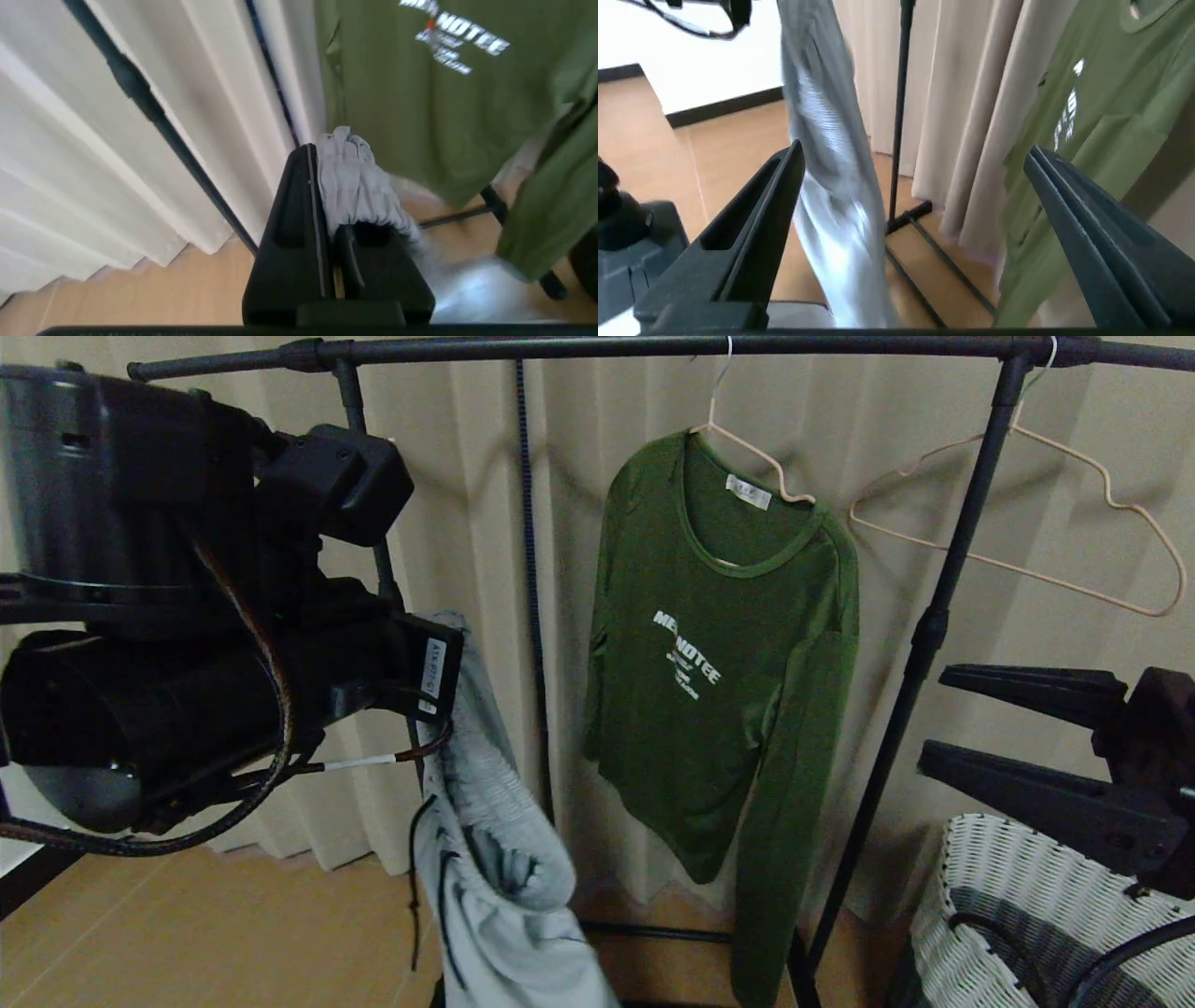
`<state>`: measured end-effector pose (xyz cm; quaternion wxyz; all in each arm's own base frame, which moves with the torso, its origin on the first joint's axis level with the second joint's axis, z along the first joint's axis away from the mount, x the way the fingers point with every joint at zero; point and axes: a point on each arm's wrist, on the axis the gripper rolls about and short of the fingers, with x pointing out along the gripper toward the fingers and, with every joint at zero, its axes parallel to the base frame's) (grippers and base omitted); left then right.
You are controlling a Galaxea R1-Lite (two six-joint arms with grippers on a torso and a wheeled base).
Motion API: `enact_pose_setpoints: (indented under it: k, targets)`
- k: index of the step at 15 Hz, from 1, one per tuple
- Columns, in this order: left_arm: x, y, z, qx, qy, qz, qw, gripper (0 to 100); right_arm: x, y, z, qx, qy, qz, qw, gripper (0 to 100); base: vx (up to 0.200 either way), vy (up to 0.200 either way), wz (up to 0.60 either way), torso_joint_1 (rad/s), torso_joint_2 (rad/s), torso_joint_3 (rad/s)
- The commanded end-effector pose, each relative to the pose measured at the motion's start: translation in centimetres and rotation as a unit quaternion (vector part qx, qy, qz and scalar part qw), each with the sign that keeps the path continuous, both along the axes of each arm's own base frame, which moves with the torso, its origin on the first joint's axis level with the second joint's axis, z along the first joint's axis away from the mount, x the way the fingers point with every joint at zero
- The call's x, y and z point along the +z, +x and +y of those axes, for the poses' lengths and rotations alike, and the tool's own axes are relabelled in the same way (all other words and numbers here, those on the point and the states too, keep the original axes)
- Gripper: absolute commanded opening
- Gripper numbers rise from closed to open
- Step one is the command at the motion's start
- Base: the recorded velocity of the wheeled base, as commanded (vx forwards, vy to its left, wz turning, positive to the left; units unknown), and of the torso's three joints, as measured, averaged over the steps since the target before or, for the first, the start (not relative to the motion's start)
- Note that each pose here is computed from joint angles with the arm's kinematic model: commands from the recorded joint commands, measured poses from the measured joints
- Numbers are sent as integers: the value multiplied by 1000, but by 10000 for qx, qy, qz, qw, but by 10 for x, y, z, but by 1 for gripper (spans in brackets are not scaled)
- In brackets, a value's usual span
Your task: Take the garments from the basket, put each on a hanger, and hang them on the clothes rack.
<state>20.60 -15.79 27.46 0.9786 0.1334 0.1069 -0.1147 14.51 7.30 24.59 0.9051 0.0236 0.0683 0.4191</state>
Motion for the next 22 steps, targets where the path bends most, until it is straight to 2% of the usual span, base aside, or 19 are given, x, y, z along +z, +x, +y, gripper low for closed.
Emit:
enact_pose_setpoints:
  k: [1,2,4,5,7,8,9,10,11,13,14,16,22]
  targets:
    - [-6,3,4,84,90,87,9999,0,-5,1,-1,-25,-121,16,9999,100,0,0,0,0,0,0]
    - [-7,1,10,140,116,89,9998,0,-7,2,-3,-100,-232,-46,9997,100,0,0,0,0,0,0]
    - [-11,-17,32,244,65,108,9996,0,-20,7,-22,-849,-839,-330,9923,100,0,0,0,0,0,0]
    - [-15,-23,42,333,24,132,9994,0,-25,5,-25,-1053,-964,-327,9892,100,0,0,0,0,0,0]
    - [-22,-39,65,365,-93,191,9991,0,-33,-1,-32,-1837,-1184,-212,9756,100,0,0,0,0,0,0]
    - [-27,-45,80,546,-94,198,9983,0,-42,-1,-40,-2594,-1403,-49,9555,100,0,0,0,0,0,0]
    - [-30,-47,87,707,-75,228,9972,0,-48,-1,-43,-2982,-1522,34,9423,100,0,0,0,0,0,0]
    - [-31,-48,89,745,-76,228,9969,0,-49,-1,-44,-3050,-1544,51,9397,100,0,0,0,0,0,0]
    - [-35,-52,100,999,-56,230,9947,0,-55,-2,-50,-3382,-1606,149,9271,100,0,0,0,0,0,0]
    - [-37,-57,110,1220,-72,208,9923,0,-56,0,-61,-3731,-1571,137,9143,100,0,0,0,0,0,0]
    - [-38,-59,113,1281,-80,194,9915,0,-56,0,-64,-3840,-1559,135,9100,100,0,0,0,0,0,0]
    - [-39,-66,116,1294,-131,150,9914,0,-61,-2,-66,-3883,-1599,200,9073,100,0,0,0,0,0,0]
    - [-41,-69,119,1343,-157,130,9907,0,-60,-3,-66,-3887,-1696,124,9055,100,0,0,0,0,0,0]
